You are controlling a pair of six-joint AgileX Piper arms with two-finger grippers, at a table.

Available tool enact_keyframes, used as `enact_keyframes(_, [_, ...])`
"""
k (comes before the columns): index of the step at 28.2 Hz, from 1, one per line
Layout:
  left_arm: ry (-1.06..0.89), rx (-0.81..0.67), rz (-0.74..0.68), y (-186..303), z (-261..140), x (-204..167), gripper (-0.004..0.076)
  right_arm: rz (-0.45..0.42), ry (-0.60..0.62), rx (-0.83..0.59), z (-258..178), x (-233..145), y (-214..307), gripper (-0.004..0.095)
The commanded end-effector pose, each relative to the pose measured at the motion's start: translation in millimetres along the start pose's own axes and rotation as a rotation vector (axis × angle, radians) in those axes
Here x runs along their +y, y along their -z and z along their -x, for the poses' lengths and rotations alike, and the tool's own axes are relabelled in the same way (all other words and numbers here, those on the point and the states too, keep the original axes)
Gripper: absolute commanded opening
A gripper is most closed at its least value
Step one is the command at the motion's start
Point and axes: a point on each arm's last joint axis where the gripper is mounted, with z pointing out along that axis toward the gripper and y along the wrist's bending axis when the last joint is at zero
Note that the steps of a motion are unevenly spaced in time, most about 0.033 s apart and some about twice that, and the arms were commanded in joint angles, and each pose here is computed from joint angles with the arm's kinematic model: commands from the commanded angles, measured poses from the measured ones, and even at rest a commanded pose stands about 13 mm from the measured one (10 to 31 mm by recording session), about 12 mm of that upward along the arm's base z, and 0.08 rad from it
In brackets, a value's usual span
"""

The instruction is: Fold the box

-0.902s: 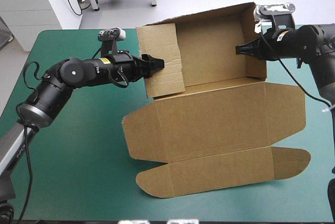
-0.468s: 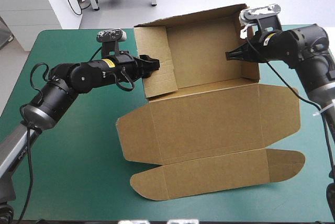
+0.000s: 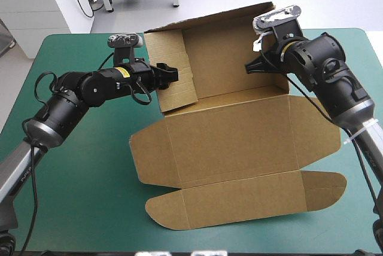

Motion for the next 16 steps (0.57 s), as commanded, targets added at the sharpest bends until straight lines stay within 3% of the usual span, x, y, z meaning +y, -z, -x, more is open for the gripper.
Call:
enact_keyframes(1, [0.023,-0.128,-0.063,16,15,-12,0.04,0.034,-0.019,-0.138,14,-1,29,0.0])
enact_keyframes(7, [0.084,-0.131,-0.059,2,1,-3,0.0367,0.033,-0.041,-0.178,24,-7,46,0.0])
enact_keyframes(16, [0.128,-0.244,-0.111,3,8,-13,0.0134,0.033,-0.056,-0.183,28,-9,54,0.0])
